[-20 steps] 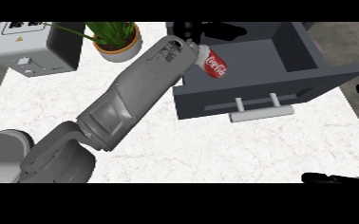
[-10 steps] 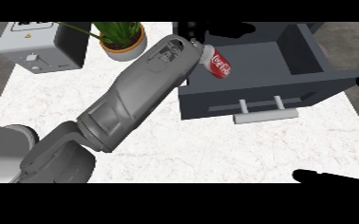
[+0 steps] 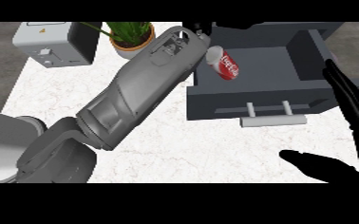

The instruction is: Pick up the can, place it into the drawer and close the drawer

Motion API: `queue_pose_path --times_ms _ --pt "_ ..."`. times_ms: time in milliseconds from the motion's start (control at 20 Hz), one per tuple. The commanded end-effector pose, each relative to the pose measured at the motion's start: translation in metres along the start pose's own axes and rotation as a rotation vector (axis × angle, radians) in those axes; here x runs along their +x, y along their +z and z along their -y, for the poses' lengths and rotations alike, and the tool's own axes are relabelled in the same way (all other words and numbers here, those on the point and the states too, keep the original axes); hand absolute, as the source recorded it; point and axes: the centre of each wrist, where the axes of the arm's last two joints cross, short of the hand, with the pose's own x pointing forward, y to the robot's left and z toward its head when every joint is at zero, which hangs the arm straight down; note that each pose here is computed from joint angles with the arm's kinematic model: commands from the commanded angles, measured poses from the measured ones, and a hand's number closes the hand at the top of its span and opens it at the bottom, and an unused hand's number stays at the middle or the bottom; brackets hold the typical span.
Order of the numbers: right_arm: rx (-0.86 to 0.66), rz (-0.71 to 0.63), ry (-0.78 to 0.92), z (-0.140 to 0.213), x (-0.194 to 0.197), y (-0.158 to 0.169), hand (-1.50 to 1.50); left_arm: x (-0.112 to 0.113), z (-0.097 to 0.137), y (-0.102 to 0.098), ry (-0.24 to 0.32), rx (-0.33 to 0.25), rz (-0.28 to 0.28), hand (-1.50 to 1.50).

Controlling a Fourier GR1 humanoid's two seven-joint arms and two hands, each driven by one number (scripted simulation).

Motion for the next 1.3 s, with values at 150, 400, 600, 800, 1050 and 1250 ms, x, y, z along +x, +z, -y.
queue_pose_path --times_ms 150,400,600,800,1050,1250 --pt "0.093 -0.023 0.241 -0.037 -0.028 -0.023 -1.50 -0.003 0.002 0.008 0.020 -0.011 -0.024 -1.50" --pt "0.137 -0.068 0.355 -0.074 -0.046 -0.017 -1.50 0.011 -0.021 -0.012 0.004 0.005 -0.023 -1.50" --pt "0.059 -0.105 0.307 -0.101 -0.060 -0.029 -1.50 0.011 -0.030 -0.005 0.008 -0.003 -0.029 -1.50" --pt "0.067 -0.138 0.324 -0.121 -0.074 -0.042 -1.50 0.002 -0.065 -0.012 -0.001 -0.001 -0.028 -1.50" --pt "0.061 -0.139 0.354 -0.143 -0.089 -0.054 -1.50 0.023 -0.069 -0.007 0.005 0.011 -0.043 -1.50" --pt "0.074 -0.166 0.420 -0.157 -0.116 -0.037 -1.50 0.003 -0.090 -0.002 -0.022 -0.002 -0.049 -1.50"
